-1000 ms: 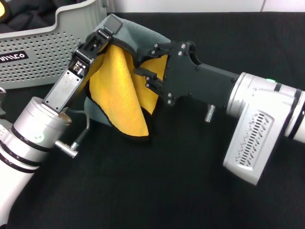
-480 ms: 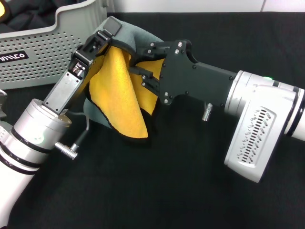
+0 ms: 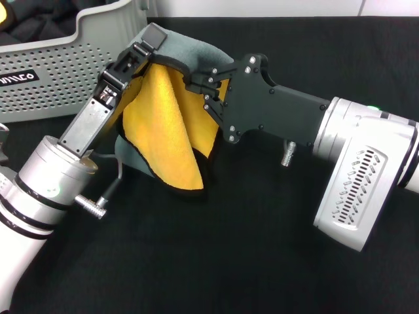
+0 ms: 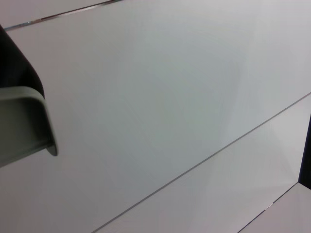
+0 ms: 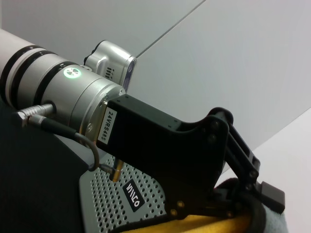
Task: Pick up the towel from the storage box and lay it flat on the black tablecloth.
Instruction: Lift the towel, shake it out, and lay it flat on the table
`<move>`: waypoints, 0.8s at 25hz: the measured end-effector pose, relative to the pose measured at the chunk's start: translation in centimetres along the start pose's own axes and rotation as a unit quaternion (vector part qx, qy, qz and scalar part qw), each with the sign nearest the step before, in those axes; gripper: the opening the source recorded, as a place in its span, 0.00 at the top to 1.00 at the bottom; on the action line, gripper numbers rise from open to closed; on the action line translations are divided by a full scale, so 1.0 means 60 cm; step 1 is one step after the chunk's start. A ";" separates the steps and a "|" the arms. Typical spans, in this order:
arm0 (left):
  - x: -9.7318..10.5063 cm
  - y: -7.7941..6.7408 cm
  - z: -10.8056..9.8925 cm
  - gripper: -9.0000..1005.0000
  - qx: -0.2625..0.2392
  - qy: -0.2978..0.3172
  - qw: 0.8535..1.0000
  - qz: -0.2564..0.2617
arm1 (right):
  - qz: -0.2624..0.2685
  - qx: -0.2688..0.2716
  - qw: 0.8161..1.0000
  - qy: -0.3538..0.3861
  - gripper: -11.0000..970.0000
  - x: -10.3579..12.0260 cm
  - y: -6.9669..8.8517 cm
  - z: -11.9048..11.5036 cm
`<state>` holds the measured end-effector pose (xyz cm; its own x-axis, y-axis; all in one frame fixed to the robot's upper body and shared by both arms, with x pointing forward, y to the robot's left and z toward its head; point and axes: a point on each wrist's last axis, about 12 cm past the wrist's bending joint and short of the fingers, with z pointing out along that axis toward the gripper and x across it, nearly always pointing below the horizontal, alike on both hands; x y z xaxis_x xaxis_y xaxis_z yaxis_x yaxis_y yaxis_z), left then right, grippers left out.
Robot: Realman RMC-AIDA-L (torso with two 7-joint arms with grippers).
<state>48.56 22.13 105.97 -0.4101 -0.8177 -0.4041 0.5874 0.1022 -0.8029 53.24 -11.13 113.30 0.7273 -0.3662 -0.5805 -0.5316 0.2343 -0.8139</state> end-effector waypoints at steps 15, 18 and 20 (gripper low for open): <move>-0.001 0.003 -0.003 0.98 -0.009 -0.002 1.000 0.002 | 0.021 0.007 1.000 -0.017 0.98 -0.010 0.024 -0.037; -0.001 0.003 -0.004 0.98 -0.009 -0.002 1.000 0.002 | 0.026 0.006 1.000 -0.013 0.98 -0.006 0.029 -0.042; -0.002 0.003 -0.004 0.98 -0.009 -0.003 1.000 0.002 | 0.028 0.005 1.000 -0.012 0.98 -0.005 0.032 -0.045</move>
<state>48.55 22.35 105.78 -0.4037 -0.8206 -0.4045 0.5764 0.1152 -0.8090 50.82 -13.00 111.98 0.7065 -0.3305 -0.6257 -0.5679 0.2626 -0.7800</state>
